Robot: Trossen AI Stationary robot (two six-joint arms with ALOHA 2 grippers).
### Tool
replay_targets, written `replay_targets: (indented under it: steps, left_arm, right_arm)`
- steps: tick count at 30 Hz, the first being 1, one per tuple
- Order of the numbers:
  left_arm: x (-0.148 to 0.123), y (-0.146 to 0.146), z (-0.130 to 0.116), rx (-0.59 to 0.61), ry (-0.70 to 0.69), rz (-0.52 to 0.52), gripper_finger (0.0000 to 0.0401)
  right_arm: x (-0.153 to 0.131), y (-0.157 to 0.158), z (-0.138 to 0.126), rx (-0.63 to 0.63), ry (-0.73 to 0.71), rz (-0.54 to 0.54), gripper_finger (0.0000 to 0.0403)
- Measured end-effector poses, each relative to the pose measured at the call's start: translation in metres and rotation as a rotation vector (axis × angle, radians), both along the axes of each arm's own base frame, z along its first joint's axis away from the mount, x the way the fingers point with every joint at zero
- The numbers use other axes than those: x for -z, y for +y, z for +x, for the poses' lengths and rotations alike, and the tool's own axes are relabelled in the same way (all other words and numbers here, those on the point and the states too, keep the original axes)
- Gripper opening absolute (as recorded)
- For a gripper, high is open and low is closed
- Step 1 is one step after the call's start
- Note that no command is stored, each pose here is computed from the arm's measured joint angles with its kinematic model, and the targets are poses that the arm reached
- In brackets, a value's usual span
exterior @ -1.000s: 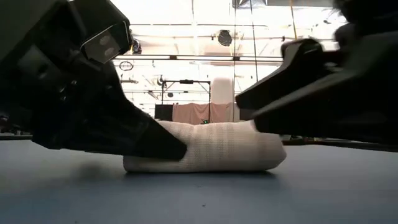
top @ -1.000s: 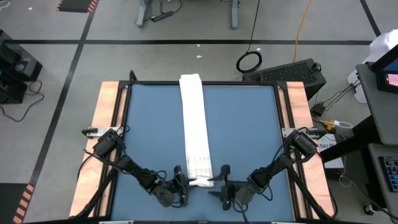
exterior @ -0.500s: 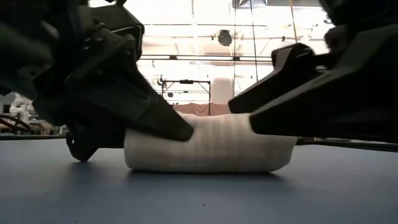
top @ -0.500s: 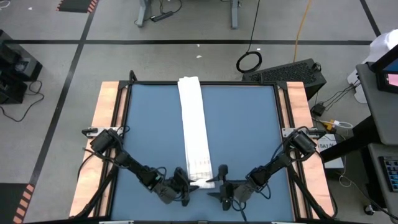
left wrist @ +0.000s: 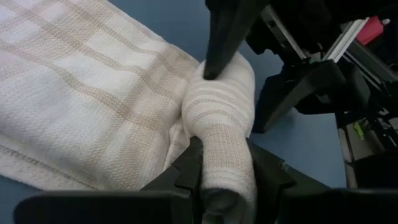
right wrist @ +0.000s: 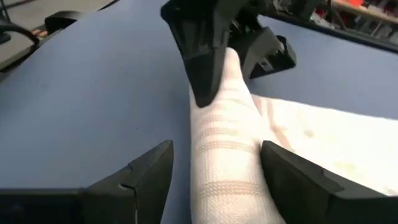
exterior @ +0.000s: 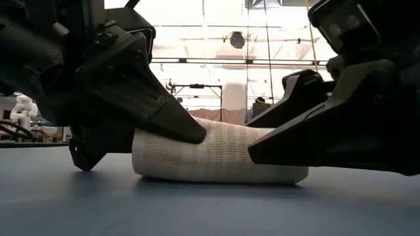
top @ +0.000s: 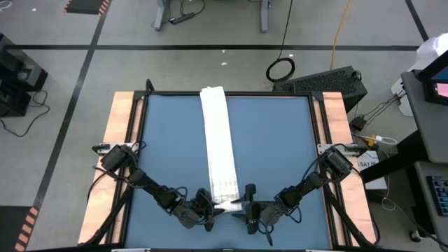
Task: Roll towel into tight, uniform cylinder
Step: Roll the white towel
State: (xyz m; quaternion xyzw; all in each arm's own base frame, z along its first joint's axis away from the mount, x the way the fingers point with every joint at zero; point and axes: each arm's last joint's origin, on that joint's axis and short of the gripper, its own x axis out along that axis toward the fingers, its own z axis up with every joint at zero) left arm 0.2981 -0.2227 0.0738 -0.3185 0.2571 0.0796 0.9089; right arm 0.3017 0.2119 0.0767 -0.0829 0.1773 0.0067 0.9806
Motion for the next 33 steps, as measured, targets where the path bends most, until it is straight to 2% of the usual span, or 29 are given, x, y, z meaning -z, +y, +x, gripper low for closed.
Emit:
replay_targets:
  steps: [4, 8, 12, 16, 20, 26, 33]
  left_arm:
    - [0.0, -0.001, 0.0, 0.017, 0.0, 0.004, 0.0087]
    - [0.0, -0.001, -0.001, 0.024, 0.009, 0.008, 0.0087]
    - [0.001, -0.002, -0.001, 0.042, 0.016, 0.026, 0.0088]
    - [0.001, -0.002, -0.002, 0.043, 0.017, 0.027, 0.0088]
    - [0.001, -0.002, -0.002, 0.043, 0.019, 0.028, 0.0088]
    - [0.001, -0.001, -0.002, 0.043, 0.021, 0.03, 0.0088]
    - [0.002, -0.002, -0.002, 0.057, 0.023, 0.042, 0.0088]
  right_arm:
    - [0.0, -0.002, 0.001, 0.021, 0.002, 0.048, 0.0215]
    - [-0.001, -0.001, 0.001, 0.011, -0.017, 0.009, 0.0204]
    - [-0.002, 0.001, 0.003, -0.018, -0.008, -0.013, 0.0222]
    - [0.004, -0.008, 0.01, -0.011, 0.089, 0.069, 0.0246]
    - [0.004, -0.012, 0.014, -0.016, 0.107, 0.107, 0.0243]
    - [0.001, -0.008, 0.01, 0.011, 0.068, 0.016, 0.0233]
    - [-0.007, 0.001, 0.006, 0.021, 0.009, -0.011, 0.0284]
